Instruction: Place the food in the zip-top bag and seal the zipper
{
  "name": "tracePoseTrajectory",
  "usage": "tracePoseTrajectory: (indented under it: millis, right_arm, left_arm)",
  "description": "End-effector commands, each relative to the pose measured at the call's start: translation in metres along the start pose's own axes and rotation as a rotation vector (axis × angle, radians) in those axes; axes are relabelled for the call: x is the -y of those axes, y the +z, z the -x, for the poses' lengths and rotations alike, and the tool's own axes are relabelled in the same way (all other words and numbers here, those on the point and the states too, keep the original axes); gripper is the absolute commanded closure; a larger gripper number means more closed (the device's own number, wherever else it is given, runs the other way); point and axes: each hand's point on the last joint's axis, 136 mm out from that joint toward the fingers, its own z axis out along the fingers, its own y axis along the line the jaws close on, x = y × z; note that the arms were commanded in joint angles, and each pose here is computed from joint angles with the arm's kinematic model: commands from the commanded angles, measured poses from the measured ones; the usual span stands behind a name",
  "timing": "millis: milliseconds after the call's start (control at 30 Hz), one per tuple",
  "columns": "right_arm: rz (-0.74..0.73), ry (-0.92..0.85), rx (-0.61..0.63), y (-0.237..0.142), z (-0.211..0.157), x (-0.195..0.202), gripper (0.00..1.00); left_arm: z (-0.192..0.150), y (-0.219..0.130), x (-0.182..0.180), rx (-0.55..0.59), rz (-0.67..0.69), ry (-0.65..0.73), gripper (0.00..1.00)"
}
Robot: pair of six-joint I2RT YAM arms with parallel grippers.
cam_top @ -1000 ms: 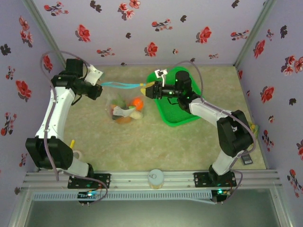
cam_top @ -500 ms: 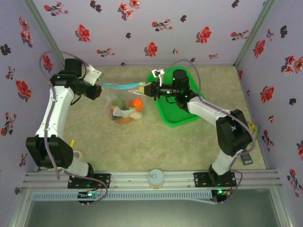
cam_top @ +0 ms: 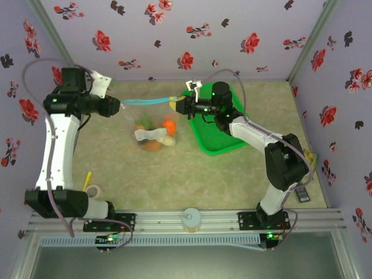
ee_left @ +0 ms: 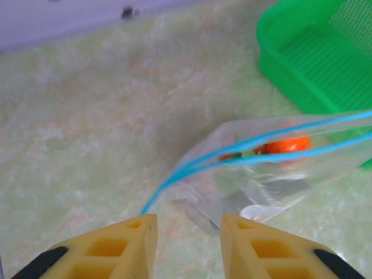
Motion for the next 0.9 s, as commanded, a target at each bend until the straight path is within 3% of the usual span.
tracePoseTrajectory:
  millis: [0, 133, 333, 567, 867]
  right_arm:
    - [0.084, -0.03, 0.037, 0.007, 0.019, -0.014, 1.0]
    - [0.171, 0.01, 0.045, 0.012, 0.027, -0.022, 1.0]
    - [0.304, 0.077, 0.062, 0.016, 0.039, -0.034, 1.0]
    - [0.255, 0.098, -0.014, 0.02, 0.024, -0.025, 1.0]
    - [0.172, 0.082, -0.102, 0.019, 0.008, -0.017, 1.0]
  left_arm:
    - [0.03, -0.044, 0.025, 0.158, -0.074, 0.007, 0.65]
    - [0.053, -0.055, 0.051, 0.245, -0.175, 0.065, 0.62]
    - [0.063, -0.026, 0.085, 0.204, -0.286, 0.218, 0.57]
    - [0.078, 0.013, 0.12, 0.133, -0.315, 0.424, 0.52]
    - [0.083, 0.041, 0.139, 0.066, -0.364, 0.532, 0.51]
